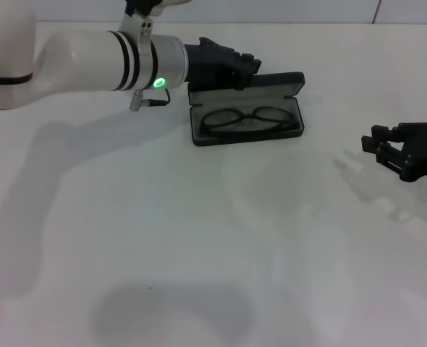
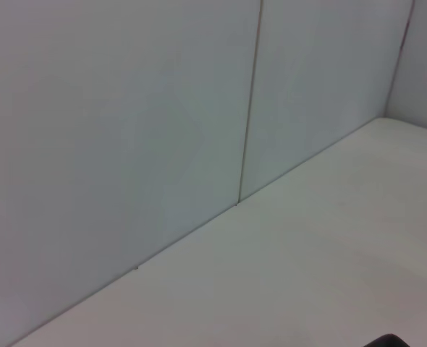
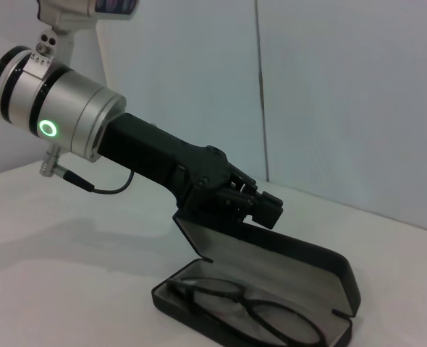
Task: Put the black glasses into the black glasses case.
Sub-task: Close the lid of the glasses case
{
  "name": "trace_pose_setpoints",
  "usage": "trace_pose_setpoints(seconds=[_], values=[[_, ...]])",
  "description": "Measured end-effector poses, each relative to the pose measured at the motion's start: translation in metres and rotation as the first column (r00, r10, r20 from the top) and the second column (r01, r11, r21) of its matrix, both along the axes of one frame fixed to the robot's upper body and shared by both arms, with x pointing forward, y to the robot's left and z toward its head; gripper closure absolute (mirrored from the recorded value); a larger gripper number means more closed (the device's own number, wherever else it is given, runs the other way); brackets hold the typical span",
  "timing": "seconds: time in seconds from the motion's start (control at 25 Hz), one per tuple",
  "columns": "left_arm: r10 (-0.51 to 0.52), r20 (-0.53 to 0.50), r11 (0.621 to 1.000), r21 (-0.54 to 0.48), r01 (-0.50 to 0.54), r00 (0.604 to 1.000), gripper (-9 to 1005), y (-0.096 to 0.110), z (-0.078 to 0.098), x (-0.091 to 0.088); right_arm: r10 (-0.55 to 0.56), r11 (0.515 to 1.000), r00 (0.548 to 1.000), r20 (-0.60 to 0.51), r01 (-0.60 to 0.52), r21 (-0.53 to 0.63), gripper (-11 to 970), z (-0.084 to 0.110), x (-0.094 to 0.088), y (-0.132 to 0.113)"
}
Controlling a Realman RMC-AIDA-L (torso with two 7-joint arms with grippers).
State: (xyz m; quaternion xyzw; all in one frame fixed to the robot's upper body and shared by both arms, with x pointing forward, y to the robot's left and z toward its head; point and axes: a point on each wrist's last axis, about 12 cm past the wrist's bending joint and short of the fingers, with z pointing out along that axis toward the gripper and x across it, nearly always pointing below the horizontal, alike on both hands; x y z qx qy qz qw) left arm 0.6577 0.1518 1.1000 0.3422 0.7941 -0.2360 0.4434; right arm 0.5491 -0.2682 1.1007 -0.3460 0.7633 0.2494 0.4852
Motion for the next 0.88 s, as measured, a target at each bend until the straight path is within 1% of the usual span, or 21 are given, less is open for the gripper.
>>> trace_pose_setpoints(seconds=[0.36,0.64,0.88], values=[[-0.003,-0.002,1.000,0.008,0.003,1.000,860,-0.001,-0.003,-0.002,-0.001,1.000,1.000,-0.011,0.001,0.001,641,-0.003,-0.001,0.000],[-0.010,-0.011,1.000,0.000,0.010,1.000,860,-0.001,-0.009,-0.007,0.002,1.000,1.000,-0.012,-0.002,0.002,631,-0.003,-0.001,0.000],[-0.051,-0.039,0.998,-0.027,0.050,0.998,860,0.000,-0.014,-0.016,0.003,1.000,1.000,-0.013,-0.003,0.002,622,-0.003,-0.002,0.000]])
